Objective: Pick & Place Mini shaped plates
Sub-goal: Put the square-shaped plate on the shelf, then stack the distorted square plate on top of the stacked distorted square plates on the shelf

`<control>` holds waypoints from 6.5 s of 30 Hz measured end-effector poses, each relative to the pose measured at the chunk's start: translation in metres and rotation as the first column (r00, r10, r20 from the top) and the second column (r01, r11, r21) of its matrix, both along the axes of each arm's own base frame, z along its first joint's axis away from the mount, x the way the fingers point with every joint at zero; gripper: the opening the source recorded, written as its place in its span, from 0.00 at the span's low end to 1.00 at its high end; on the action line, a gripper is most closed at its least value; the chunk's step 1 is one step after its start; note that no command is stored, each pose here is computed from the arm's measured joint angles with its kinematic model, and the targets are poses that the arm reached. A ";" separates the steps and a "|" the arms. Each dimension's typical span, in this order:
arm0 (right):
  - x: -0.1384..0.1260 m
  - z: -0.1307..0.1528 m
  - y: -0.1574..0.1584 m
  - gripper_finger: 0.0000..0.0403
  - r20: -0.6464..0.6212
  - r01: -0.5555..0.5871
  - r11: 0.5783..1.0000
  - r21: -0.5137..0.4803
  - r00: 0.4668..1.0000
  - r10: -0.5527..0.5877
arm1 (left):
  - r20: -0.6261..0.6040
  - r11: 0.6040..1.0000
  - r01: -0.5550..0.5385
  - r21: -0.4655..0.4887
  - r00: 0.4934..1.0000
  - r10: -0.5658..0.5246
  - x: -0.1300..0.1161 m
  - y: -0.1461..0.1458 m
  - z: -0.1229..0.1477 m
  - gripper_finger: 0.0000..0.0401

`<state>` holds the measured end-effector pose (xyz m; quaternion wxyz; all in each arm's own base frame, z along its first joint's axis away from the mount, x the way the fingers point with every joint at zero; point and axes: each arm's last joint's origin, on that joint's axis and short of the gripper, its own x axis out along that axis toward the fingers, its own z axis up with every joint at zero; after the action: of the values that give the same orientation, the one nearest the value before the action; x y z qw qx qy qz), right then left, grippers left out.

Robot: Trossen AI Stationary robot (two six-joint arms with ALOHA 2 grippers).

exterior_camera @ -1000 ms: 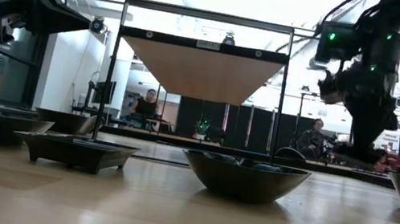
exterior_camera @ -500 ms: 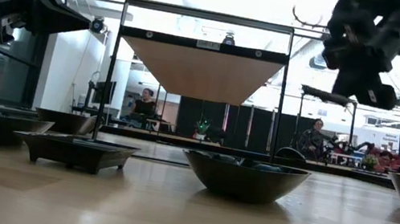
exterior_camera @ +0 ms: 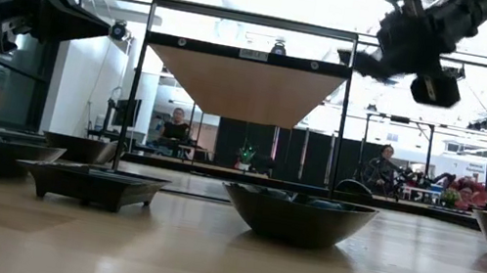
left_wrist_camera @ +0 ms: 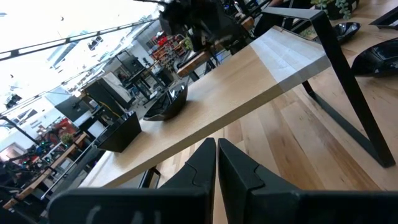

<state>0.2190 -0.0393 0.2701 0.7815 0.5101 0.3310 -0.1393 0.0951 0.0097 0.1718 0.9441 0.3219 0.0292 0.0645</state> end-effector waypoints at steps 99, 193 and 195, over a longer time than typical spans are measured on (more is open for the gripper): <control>0.057 0.045 0.037 0.34 -0.530 0.118 0.978 -0.171 0.826 -0.192 | 0.000 1.000 0.000 0.000 1.000 0.000 0.000 0.000 0.000 0.03; -0.043 -0.111 0.119 0.01 -0.692 0.373 0.926 0.055 0.683 -0.234 | -0.001 1.000 0.000 0.000 1.000 0.000 0.000 0.000 0.000 0.03; -0.040 -0.105 0.117 0.01 -0.675 0.362 0.930 0.061 0.701 -0.229 | 0.000 1.000 0.000 0.000 1.000 0.000 0.000 0.000 0.000 0.03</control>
<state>0.1792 0.0778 0.1648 0.5300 0.5465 0.5092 -0.4015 0.0951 0.0097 0.1718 0.9441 0.3219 0.0294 0.0646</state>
